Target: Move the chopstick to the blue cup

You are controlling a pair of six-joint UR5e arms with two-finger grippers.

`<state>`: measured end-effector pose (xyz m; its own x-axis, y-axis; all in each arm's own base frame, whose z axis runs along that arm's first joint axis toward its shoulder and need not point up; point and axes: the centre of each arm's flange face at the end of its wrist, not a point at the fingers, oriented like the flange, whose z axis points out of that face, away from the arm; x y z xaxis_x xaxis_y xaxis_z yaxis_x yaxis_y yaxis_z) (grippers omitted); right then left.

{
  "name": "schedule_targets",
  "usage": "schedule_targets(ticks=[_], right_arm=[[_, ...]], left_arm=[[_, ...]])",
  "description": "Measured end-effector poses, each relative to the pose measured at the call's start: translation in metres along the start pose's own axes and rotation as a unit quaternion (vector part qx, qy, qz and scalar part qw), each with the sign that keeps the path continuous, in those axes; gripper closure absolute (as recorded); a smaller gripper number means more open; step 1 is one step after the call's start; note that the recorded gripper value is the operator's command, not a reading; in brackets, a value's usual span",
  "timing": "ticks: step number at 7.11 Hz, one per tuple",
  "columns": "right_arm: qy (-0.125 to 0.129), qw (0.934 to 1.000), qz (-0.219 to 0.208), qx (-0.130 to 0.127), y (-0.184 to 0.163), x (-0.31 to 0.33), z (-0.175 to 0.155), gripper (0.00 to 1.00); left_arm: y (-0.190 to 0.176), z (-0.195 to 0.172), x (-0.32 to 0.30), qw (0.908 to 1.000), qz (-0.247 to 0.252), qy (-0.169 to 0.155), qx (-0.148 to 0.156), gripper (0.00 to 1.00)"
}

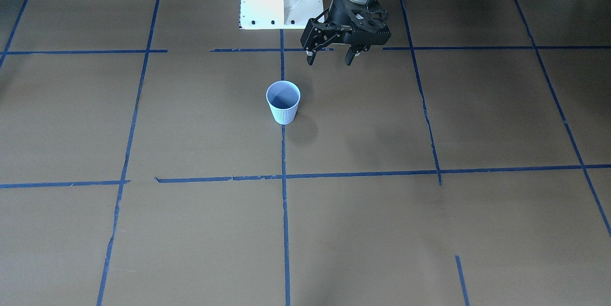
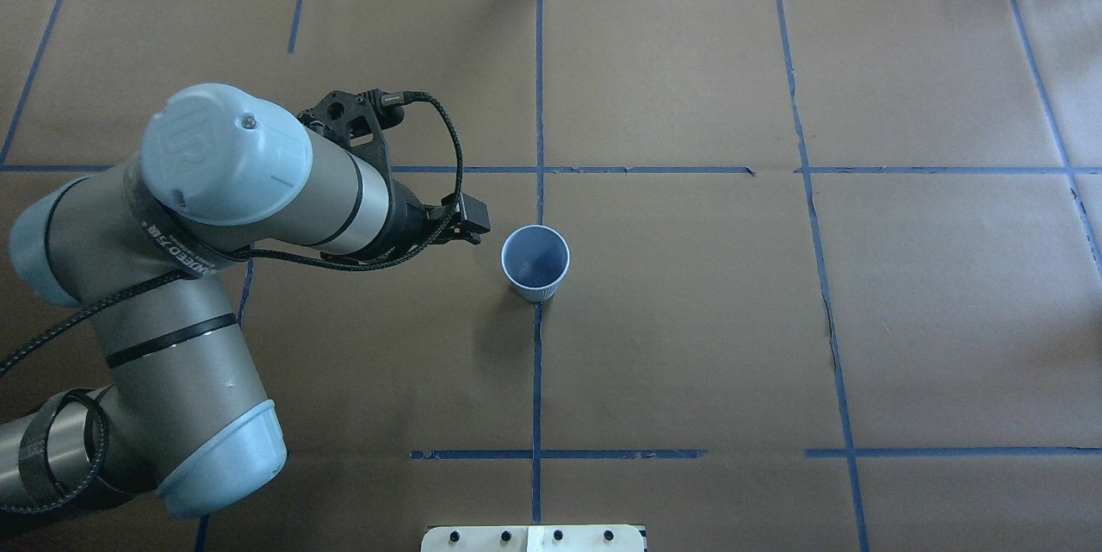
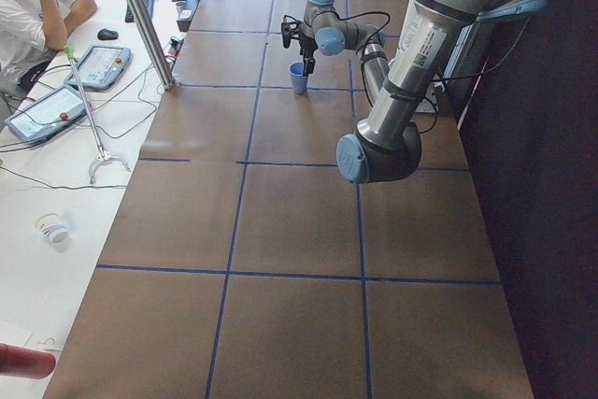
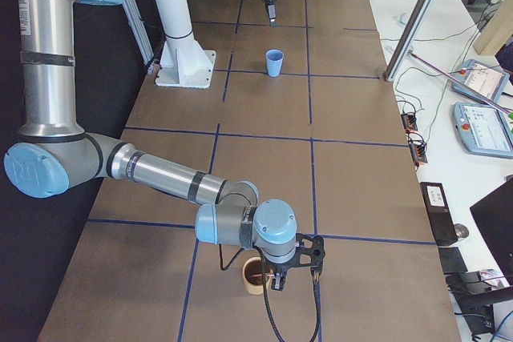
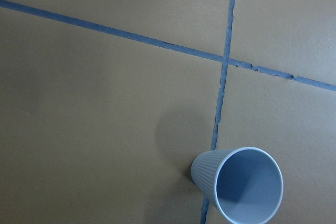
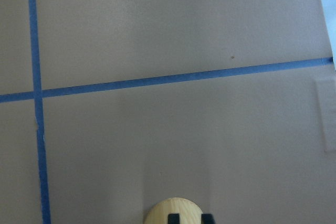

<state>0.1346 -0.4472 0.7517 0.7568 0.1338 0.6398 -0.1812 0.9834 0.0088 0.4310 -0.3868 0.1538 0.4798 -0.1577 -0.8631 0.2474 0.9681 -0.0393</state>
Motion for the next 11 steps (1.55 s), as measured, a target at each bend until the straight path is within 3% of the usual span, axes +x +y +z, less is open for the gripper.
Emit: schedule_targets(ticks=[3, 6, 9, 11], right_arm=[[-0.001, 1.0000, 0.004, 0.005, 0.013, 0.002, -0.006, 1.00], [0.002, 0.9964, -0.007, 0.085, 0.024, -0.011, -0.084, 1.00], [0.007, 0.9876, -0.021, 0.155, 0.043, -0.033, -0.155, 1.00], [-0.007, 0.9819, -0.019, 0.188, 0.040, -0.066, -0.191, 1.00]], left_arm=[[0.002, -0.009, 0.002, 1.0000, 0.002, 0.009, 0.001, 0.00], [0.004, -0.013, 0.003, 0.9999, 0.004, 0.013, 0.002, 0.00], [0.003, -0.012, 0.002, 0.9999, 0.006, 0.012, 0.002, 0.00], [0.003, -0.012, 0.002, 0.9999, 0.005, 0.012, 0.003, 0.00]])
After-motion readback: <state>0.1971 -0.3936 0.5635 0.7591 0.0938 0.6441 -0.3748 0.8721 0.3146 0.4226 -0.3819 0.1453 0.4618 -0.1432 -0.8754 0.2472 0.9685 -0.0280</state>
